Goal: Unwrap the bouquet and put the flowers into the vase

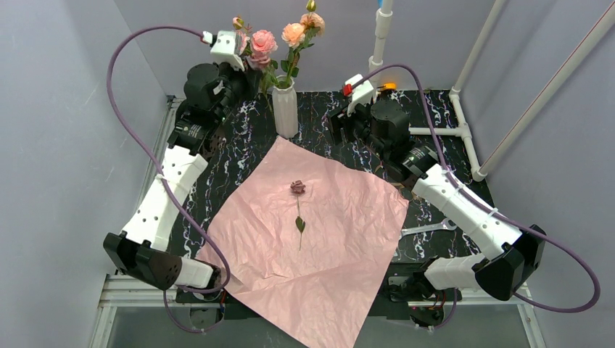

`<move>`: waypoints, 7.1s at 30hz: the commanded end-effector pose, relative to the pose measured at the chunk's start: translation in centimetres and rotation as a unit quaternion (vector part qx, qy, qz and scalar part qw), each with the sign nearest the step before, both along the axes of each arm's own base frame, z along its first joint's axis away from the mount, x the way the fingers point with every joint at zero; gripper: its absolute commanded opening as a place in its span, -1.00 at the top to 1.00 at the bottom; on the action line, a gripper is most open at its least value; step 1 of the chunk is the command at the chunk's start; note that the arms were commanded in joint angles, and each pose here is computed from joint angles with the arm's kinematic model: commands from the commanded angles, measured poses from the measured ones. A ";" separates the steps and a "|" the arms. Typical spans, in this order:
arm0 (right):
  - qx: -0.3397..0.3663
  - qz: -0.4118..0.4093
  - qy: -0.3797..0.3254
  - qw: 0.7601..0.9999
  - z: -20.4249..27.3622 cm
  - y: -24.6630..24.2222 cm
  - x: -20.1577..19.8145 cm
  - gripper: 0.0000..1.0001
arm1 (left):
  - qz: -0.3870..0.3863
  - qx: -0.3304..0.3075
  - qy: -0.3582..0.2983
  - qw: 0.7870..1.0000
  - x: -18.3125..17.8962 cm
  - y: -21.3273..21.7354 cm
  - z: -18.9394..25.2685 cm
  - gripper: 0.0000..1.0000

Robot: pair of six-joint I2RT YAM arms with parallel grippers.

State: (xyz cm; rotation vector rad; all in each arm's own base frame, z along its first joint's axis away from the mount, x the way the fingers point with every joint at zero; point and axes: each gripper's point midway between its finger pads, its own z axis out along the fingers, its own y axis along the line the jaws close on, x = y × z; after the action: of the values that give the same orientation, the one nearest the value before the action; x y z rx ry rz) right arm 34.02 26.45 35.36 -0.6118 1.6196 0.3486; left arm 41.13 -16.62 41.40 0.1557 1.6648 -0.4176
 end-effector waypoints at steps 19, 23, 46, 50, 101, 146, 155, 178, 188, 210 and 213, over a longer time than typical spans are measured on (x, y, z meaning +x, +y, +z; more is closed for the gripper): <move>0.009 -0.031 0.000 0.999 0.1 -1.0 0.2 -0.56 | -0.088 0.140 -0.307 0.937 9.9 -6.2 8.5 1.00; 0.003 -0.032 0.000 0.999 -0.1 -1.0 0.3 -0.56 | -0.080 0.141 -0.285 0.945 11.5 -6.0 6.3 1.00; -0.020 0.028 0.098 0.995 -6.7 1.4 -1.1 -0.46 | -0.039 0.094 -0.127 0.987 14.5 -2.3 -3.1 0.41; -0.036 0.061 0.156 0.985 -9.7 2.5 -2.2 -0.38 | -0.040 0.080 -0.124 0.988 12.9 -1.7 -1.8 0.07; 0.000 -0.008 0.484 0.875 -28.3 13.8 -5.4 0.97 | 0.118 0.019 0.047 0.992 -7.1 9.4 -6.4 -0.76; 0.267 -0.017 -0.351 0.897 16.7 13.7 11.4 0.97 | 0.130 -0.005 0.144 0.981 -3.1 9.6 -10.3 -0.96; 0.240 -0.014 -0.352 0.905 15.6 13.8 12.4 0.97 | 0.131 -0.004 0.145 0.981 -2.9 9.8 -10.7 -0.96; 0.177 0.004 -0.340 0.924 9.0 16.1 16.4 0.97 | 0.136 -0.003 0.148 0.980 -2.6 10.5 -11.1 -0.96; 0.156 0.003 -0.311 0.937 4.7 16.7 18.2 0.97 | 0.141 -0.001 0.152 0.978 -2.8 11.2 -11.6 -0.96; 0.166 0.074 -0.276 0.944 9.0 13.7 11.0 -0.65 | 0.071 0.028 0.208 0.975 -4.8 9.7 -12.7 -0.96; 0.153 0.087 -0.261 0.949 8.4 12.9 9.5 -0.73 | 0.066 0.034 0.222 0.972 -5.5 9.8 -13.2 -0.96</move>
State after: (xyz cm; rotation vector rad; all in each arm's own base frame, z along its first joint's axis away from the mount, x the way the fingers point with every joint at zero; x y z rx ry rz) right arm 46.39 41.06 40.28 -0.5470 1.0420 0.4722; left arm 36.77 -6.89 27.53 -0.0385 2.0915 -0.2968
